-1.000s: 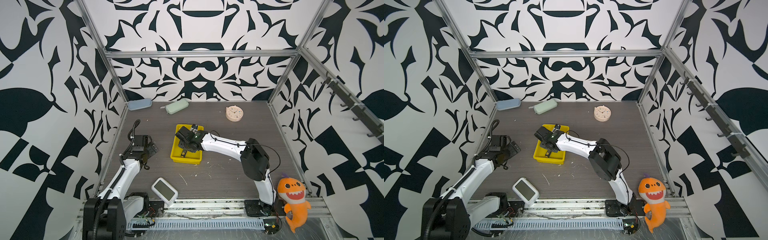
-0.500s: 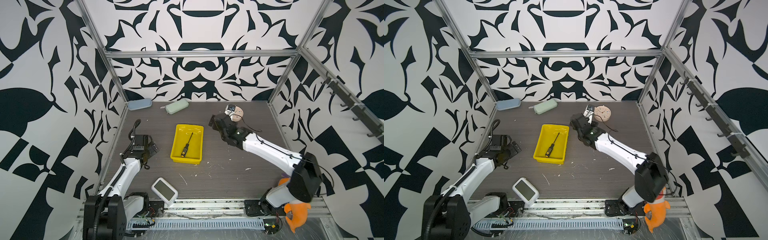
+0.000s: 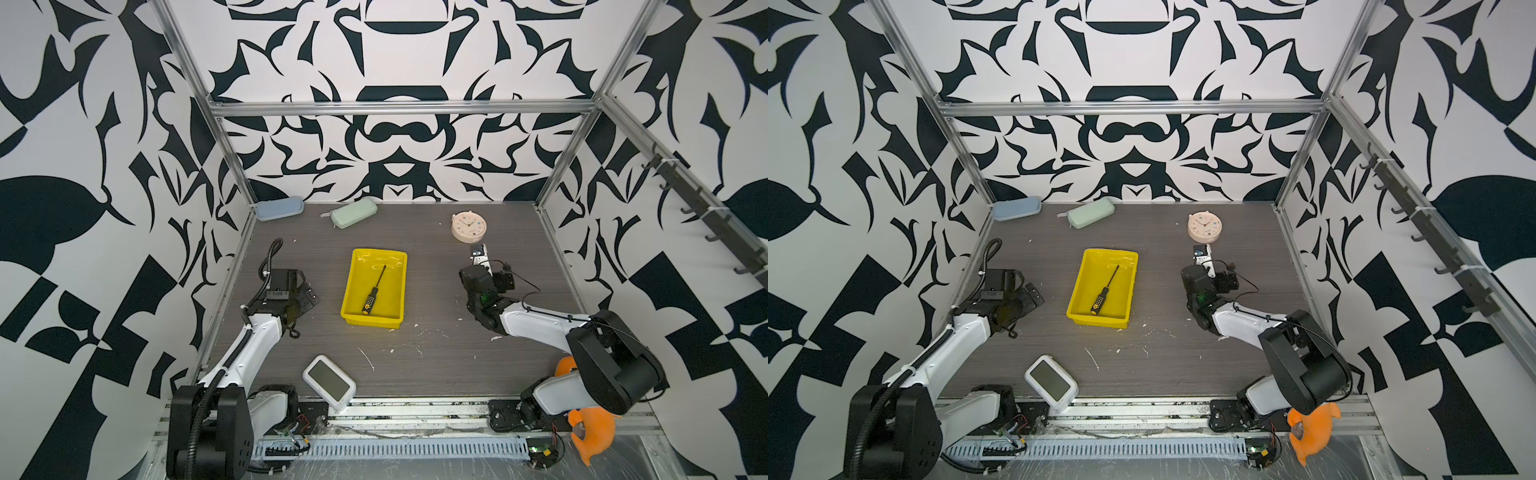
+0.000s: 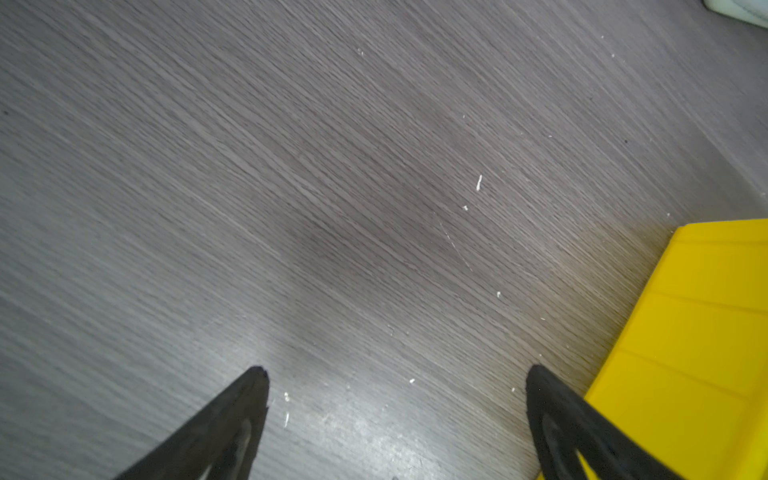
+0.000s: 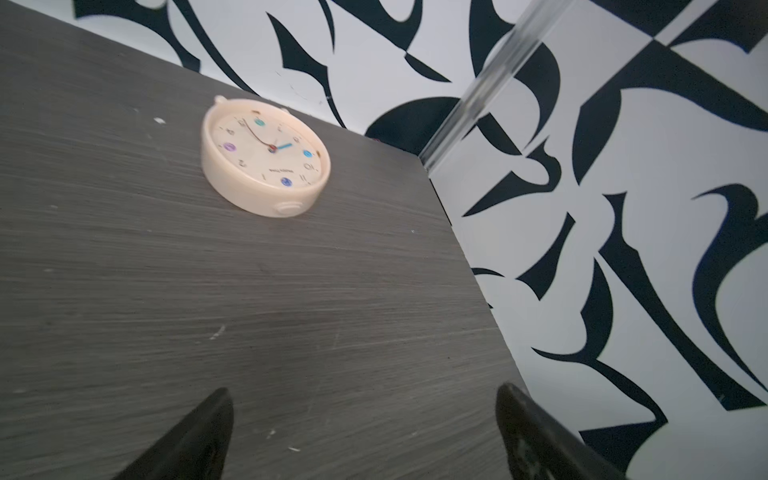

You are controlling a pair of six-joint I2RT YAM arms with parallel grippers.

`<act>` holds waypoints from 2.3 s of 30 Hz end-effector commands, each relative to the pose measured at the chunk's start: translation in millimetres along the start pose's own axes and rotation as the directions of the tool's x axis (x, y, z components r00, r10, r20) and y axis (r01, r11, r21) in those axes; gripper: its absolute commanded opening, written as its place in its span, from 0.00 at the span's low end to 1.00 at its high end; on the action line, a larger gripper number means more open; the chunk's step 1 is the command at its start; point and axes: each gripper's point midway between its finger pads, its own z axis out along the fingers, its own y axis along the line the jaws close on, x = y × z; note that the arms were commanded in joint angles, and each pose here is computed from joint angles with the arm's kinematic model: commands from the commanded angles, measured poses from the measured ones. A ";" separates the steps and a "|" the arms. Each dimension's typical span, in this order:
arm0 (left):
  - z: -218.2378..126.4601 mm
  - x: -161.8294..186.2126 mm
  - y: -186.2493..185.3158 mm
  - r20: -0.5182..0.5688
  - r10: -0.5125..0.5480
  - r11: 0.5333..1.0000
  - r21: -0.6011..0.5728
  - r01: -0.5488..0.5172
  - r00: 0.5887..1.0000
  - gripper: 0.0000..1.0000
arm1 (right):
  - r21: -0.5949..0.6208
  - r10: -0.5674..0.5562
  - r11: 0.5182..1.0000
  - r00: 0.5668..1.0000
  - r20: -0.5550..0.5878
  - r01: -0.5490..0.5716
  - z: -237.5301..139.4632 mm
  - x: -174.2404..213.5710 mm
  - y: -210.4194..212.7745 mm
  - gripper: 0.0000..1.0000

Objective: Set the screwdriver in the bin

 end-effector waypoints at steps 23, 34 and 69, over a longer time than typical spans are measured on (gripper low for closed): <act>-0.8 -9.7 -10.6 -0.003 0.005 1.000 0.022 -0.005 1.000 0.99 | -0.098 0.286 0.953 0.958 -0.014 -0.286 53.4 38.9 -36.8 1.00; -0.9 -10.5 -13.2 -0.003 0.020 0.999 0.033 -0.020 1.000 0.99 | -0.128 0.297 0.948 0.954 0.043 -0.290 47.2 46.6 -31.8 1.00; -15.6 -80.0 -10.8 0.645 0.317 0.933 -0.081 -0.351 0.695 0.99 | -0.133 0.298 0.948 0.953 0.048 -0.290 47.3 45.3 -30.9 0.99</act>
